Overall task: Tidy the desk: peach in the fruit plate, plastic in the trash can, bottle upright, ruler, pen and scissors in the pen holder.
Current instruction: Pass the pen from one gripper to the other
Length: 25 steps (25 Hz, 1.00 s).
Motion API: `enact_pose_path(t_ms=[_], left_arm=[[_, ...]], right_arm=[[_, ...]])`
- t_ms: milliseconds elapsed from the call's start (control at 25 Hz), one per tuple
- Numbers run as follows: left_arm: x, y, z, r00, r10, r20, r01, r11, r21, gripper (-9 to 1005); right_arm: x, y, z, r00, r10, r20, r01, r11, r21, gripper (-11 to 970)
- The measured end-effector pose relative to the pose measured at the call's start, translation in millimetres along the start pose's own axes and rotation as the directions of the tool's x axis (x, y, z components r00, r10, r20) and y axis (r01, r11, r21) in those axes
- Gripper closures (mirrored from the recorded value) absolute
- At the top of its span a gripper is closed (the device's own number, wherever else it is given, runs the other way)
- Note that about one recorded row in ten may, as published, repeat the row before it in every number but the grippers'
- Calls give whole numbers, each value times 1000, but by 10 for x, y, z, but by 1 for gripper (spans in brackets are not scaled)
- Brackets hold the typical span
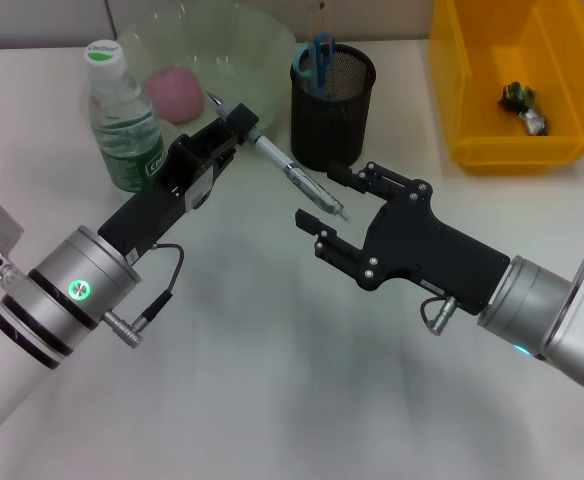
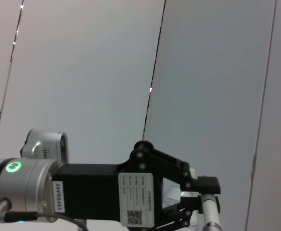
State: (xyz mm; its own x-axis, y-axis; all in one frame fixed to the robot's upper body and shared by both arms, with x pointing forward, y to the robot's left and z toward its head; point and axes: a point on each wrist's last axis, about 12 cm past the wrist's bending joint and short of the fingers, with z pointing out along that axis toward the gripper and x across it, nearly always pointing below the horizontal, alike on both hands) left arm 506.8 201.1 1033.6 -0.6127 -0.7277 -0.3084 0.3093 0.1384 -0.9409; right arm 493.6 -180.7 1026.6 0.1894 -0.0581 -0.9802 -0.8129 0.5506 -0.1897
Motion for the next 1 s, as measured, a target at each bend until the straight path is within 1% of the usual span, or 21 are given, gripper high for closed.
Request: enact_pose_path(t_ms=[360, 1000], left_arm=[[14, -8, 12, 1000, -8, 0, 8, 1000, 4, 849], [-2, -6, 15, 1000, -12, 10, 12, 1000, 2, 849]], right_arm=[[3, 2, 49, 1000, -3, -11, 3, 1000, -4, 387], [-2, -13, 60, 1000, -2, -9, 2, 1000, 8, 389]])
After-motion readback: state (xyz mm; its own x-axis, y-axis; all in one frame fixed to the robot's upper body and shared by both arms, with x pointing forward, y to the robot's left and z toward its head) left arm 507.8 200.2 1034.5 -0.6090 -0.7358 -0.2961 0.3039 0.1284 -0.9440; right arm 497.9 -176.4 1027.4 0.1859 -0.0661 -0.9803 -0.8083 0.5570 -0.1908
